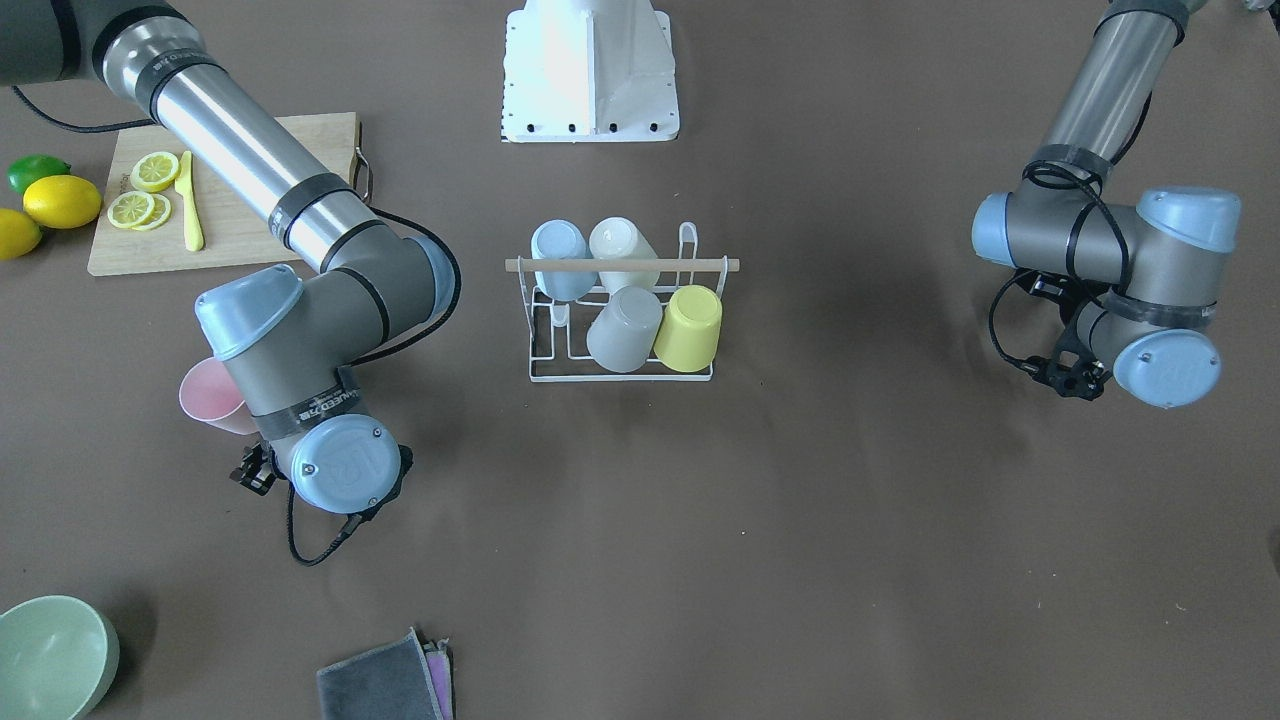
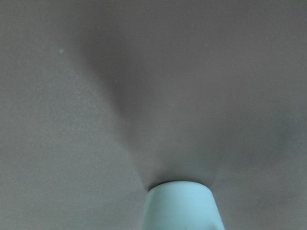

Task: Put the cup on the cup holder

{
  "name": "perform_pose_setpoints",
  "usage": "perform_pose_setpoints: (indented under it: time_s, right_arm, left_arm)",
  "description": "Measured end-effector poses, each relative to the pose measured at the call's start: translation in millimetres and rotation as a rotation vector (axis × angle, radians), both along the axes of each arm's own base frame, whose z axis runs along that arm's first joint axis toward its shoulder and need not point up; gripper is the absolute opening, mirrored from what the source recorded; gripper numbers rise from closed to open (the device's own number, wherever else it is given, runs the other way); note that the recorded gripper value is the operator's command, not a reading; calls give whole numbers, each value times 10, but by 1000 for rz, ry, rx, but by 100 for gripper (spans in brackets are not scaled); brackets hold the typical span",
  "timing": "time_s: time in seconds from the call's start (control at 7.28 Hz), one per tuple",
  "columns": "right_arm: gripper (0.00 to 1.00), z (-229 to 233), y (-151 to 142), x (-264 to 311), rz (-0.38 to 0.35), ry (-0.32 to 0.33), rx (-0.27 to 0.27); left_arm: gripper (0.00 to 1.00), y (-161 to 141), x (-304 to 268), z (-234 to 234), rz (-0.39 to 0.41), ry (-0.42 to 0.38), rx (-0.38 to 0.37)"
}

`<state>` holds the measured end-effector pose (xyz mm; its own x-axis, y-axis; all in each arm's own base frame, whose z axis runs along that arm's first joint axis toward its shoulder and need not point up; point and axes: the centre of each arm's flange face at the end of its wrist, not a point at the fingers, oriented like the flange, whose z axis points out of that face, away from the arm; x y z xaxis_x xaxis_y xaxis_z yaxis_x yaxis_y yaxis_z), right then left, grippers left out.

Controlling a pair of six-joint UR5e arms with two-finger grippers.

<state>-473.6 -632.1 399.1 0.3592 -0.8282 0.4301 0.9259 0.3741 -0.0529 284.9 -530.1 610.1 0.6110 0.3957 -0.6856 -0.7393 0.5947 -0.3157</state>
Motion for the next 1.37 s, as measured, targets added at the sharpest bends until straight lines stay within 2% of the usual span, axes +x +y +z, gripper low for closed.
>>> perform_pose_setpoints:
  time_s: [0.27,0.82,1.1,1.37]
  right_arm:
    - [100,8,154,-151,-36,37,-11]
    - [100,46,395,-382,-150,140,42]
    - [100,57,380,-362,-204,150,64]
    - [100,121,335,-279,-212,154,62]
  left_arm:
    - [98,-36,94,-89,11,-12,-18]
    - [98,23,266,-57,46,-30,-28]
    - [98,36,253,-12,71,-48,-18]
    - [98,54,236,23,90,-43,-15]
